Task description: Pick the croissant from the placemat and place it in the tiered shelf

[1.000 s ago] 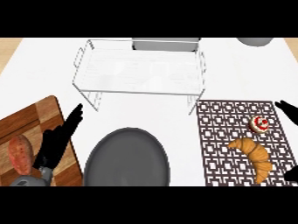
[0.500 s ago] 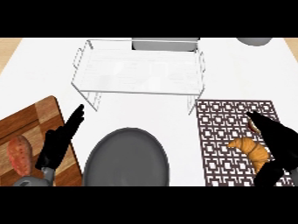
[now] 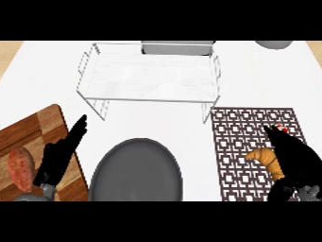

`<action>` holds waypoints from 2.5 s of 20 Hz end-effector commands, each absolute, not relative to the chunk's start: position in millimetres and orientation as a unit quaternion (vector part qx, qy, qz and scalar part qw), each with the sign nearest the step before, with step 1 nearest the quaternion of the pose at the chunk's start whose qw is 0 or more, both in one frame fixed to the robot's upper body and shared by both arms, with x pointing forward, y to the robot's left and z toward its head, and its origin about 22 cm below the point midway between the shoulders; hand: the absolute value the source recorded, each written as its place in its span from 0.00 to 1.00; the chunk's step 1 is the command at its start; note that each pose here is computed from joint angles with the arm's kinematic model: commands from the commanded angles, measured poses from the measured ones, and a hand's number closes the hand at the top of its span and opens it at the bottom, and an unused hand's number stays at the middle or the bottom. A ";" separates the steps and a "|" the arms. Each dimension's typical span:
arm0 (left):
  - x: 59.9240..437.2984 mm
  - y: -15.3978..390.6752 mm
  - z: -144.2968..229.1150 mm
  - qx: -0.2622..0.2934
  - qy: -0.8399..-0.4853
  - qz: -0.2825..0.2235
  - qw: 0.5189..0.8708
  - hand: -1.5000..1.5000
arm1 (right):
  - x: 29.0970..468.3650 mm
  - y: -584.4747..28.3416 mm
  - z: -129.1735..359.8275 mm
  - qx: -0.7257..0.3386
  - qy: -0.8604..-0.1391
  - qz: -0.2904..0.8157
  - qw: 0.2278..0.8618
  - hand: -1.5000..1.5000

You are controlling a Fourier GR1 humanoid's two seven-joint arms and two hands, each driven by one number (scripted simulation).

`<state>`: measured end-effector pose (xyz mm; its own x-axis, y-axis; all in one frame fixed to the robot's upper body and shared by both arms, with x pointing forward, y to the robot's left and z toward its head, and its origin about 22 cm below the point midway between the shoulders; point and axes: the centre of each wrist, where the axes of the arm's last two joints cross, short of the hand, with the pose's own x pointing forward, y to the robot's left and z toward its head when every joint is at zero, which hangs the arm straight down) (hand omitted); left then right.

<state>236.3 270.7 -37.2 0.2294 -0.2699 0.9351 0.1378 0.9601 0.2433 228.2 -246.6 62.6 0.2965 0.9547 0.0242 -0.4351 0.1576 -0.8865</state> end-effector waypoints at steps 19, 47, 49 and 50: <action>239.5 255.2 -37.3 0.049 -0.606 -0.130 0.783 0.50 | 246.7 -282.2 0.3 -0.437 -0.274 0.525 0.677 0.00; 239.5 259.5 -37.1 0.053 -0.610 -0.136 0.779 0.50 | 227.2 -233.8 31.7 -0.478 -0.395 0.466 0.632 1.00; 239.4 280.6 -32.6 0.057 -0.603 -0.121 0.786 0.50 | 216.1 -184.4 41.1 -0.468 -0.397 0.432 0.661 1.00; 229.7 268.5 -33.8 0.055 -0.603 -0.131 0.785 0.50 | 212.7 -166.5 45.3 -0.460 -0.396 0.415 0.677 1.00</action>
<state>236.1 272.1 -33.7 0.2308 -0.2666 0.9358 0.1359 0.9611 0.2403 230.6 -215.7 25.7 0.2639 0.9631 0.0522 -0.2460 0.1196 -0.9619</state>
